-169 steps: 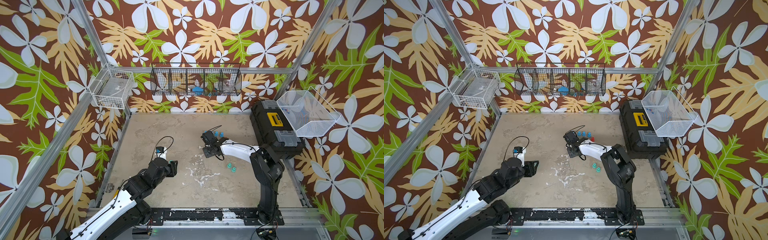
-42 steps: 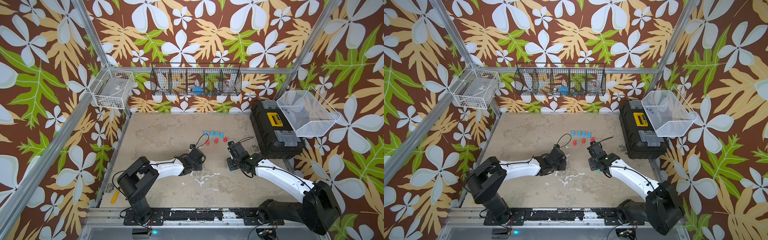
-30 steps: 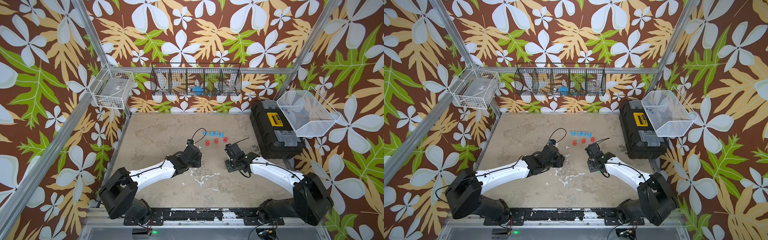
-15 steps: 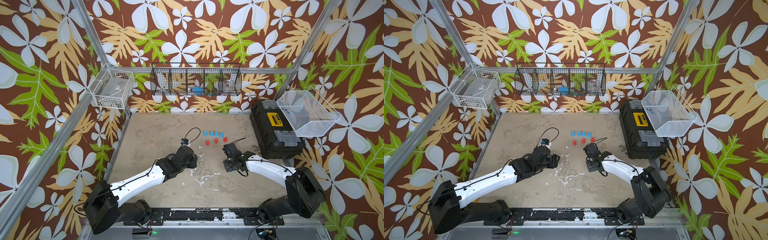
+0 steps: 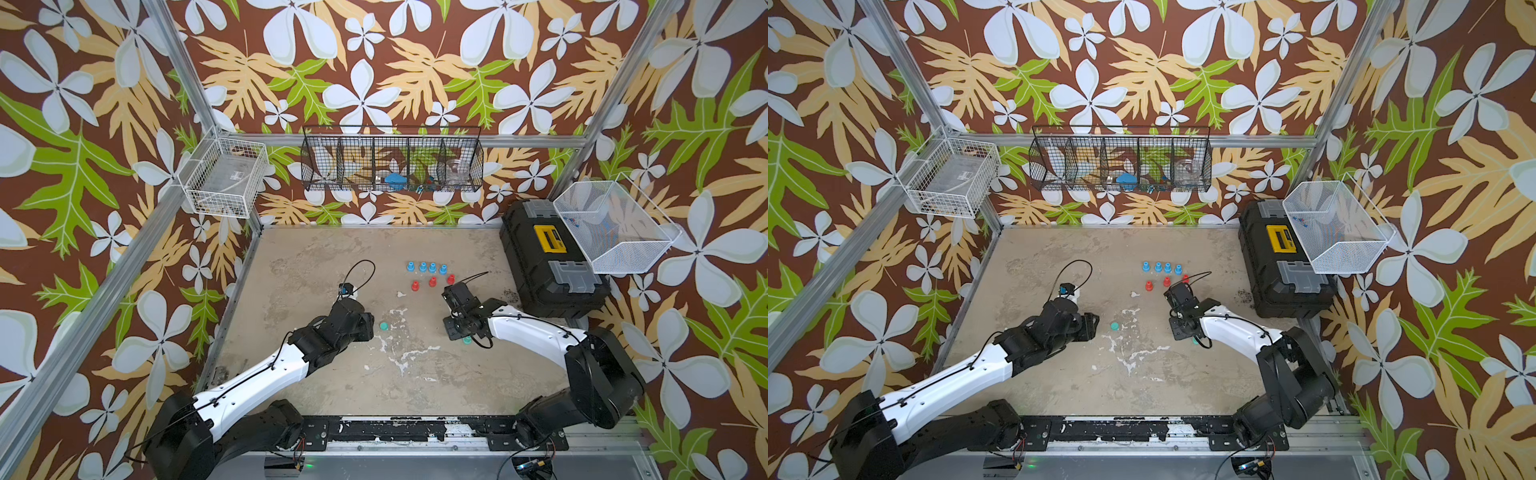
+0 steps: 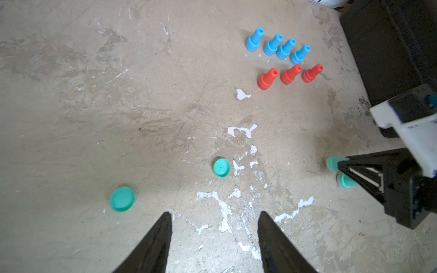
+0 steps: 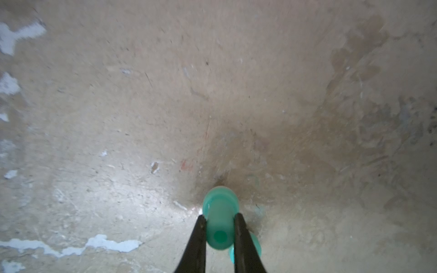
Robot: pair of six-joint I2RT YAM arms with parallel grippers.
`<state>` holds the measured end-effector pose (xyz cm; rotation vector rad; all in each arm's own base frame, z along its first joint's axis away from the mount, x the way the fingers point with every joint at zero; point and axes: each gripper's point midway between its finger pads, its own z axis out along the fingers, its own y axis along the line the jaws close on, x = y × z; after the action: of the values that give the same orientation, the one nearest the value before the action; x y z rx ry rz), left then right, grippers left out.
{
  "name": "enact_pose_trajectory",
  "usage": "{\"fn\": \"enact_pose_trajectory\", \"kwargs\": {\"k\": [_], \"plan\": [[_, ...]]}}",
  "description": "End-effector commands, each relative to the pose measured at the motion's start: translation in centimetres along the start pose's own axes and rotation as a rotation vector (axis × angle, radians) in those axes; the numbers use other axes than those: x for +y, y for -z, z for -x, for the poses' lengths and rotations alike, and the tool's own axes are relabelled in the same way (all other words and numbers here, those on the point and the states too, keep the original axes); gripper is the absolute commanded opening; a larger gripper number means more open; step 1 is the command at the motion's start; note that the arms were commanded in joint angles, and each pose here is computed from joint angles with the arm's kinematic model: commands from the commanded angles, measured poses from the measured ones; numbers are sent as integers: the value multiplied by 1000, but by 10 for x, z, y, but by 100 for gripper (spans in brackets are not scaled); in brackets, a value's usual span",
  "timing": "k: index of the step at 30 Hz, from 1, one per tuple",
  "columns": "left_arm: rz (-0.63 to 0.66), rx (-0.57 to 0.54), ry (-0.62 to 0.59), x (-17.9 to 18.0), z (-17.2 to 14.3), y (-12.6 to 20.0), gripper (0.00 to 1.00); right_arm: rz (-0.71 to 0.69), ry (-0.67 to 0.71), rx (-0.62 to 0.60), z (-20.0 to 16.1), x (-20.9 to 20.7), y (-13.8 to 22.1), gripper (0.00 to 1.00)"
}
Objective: Close the stamp cap
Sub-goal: Pick up the stamp from the center of the board, then close the cover of the stamp.
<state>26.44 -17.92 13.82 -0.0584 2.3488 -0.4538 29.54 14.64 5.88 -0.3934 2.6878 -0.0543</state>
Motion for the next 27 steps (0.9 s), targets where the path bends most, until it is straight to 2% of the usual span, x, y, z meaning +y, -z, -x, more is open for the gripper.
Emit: {"fn": "enact_pose_trajectory", "kwargs": {"k": [1, 8, 14, 27], "plan": [[20, 3, 14, 12, -4, 1, 60, 19, 17, -48, 18, 13, 15, 11], [47, 6, 62, 31, -15, -2, 60, 153, 142, -123, 61, 107, 42, 11], [67, -9, 84, 42, -14, 3, 60, 191, 227, -93, 70, 166, 25, 11], [87, -30, 131, 58, -12, 6, 60, 233, 261, -60, 69, 205, 1, 11]]}}
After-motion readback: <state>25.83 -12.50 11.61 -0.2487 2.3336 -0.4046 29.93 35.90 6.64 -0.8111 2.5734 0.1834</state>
